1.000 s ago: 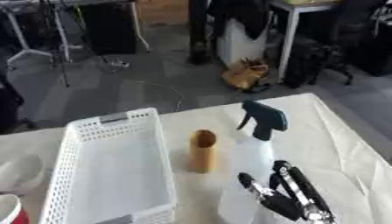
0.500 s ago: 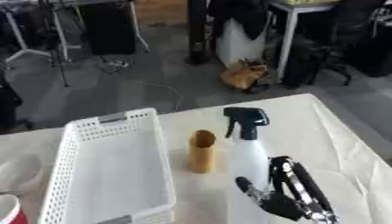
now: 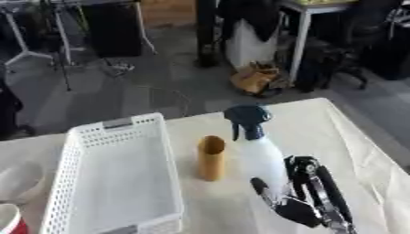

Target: Pick up objects on the table and place them in the box.

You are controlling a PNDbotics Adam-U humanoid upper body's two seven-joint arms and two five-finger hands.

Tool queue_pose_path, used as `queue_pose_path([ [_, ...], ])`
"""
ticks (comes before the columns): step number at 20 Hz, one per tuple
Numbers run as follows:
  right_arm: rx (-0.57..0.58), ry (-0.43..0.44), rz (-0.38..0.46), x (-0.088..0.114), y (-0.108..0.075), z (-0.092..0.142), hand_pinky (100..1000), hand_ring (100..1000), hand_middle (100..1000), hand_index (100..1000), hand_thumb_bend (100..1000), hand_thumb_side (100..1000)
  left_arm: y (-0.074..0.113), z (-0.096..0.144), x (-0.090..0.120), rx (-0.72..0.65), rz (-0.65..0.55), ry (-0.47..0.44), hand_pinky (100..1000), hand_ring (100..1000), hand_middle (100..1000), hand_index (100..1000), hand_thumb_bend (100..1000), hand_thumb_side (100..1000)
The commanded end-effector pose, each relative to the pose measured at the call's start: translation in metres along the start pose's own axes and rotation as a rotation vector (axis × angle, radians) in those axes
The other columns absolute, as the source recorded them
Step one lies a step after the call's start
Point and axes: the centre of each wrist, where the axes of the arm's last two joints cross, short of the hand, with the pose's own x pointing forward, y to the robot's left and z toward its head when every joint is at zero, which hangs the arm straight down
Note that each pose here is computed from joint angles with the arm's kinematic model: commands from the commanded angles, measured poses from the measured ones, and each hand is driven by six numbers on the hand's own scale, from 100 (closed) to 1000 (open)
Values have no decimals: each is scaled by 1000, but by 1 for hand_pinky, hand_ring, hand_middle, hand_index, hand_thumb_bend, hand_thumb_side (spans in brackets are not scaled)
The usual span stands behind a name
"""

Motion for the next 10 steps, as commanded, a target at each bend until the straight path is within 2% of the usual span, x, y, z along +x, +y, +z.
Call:
queue_pose_path([
  [1, -59, -48, -22, 8, -6, -8, 100, 100, 301, 488, 469, 400, 3, -5, 4, 5, -5, -22, 940, 782, 769, 856, 100, 877],
  [4, -77, -42, -43, 7, -4, -7, 100, 100, 297, 488, 459, 382, 3, -5, 4, 6, -5, -20, 940, 782, 769, 856, 100, 877],
  [5, -84, -38, -58, 7, -3, -7, 100, 100, 290, 488, 422, 360, 3, -5, 4, 5, -6, -19, 941, 776, 768, 855, 100, 878],
  [10, -110, -36, -128, 5, -2, -8, 100, 100, 287, 490, 407, 357, 3, -4, 3, 2, -9, -18, 943, 775, 768, 854, 100, 878],
])
